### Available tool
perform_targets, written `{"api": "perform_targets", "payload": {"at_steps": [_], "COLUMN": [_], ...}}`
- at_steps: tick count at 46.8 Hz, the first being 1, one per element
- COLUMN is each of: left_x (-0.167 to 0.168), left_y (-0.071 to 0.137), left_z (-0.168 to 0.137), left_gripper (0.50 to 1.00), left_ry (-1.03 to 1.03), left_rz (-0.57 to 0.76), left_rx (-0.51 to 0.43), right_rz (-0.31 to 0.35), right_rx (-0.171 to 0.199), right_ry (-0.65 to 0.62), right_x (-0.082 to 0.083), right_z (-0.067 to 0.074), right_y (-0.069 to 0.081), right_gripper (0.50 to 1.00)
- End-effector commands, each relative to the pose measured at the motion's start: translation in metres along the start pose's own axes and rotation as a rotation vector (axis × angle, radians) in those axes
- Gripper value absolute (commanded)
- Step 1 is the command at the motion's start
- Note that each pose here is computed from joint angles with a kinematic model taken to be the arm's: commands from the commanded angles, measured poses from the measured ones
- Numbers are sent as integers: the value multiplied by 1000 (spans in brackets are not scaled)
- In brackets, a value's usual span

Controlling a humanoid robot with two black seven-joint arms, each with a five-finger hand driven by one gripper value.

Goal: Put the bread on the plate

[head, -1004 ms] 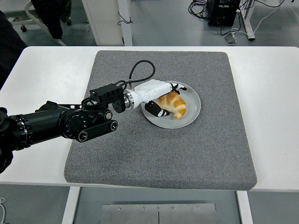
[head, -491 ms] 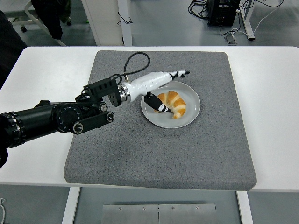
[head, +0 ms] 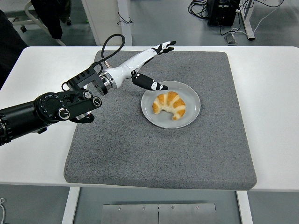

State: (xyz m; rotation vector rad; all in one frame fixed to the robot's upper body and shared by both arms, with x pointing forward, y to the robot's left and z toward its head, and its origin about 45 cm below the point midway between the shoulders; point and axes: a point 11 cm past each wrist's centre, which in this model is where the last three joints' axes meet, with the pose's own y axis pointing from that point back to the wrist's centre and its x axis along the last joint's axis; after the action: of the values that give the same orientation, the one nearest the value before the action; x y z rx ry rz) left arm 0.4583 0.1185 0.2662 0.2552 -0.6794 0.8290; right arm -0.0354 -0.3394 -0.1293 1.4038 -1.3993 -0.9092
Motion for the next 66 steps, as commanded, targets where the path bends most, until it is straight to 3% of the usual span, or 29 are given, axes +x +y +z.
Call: {"api": "perform_targets", "payload": {"at_steps": [1,11,26,42,47,66], "left_x": [11,44,67,97,106,100], "left_y": [2,18,34,56,64,55], "left_z": [-6,-35,-58,-106,-115,-113], "left_gripper": [971,971,971,971,969,971], "left_ry": [77,317,584,747,800,964], "left_rz": [64,254,412,567,595,622], "left_rx": [37,183,209,256,242,172], "right_rz": [0,0,0,0,0,-9], "right_rx": [1,-1,-1,-1,-1,7], "right_ry": [0,0,0,0,0,-1], "right_x": [0,0,0,0,0,-2], "right_z": [-1,0,0,0,0,-4], "right_y": [0,0,0,0,0,-1], "right_gripper": [1000,1000,1000,1000,1000,1000]}}
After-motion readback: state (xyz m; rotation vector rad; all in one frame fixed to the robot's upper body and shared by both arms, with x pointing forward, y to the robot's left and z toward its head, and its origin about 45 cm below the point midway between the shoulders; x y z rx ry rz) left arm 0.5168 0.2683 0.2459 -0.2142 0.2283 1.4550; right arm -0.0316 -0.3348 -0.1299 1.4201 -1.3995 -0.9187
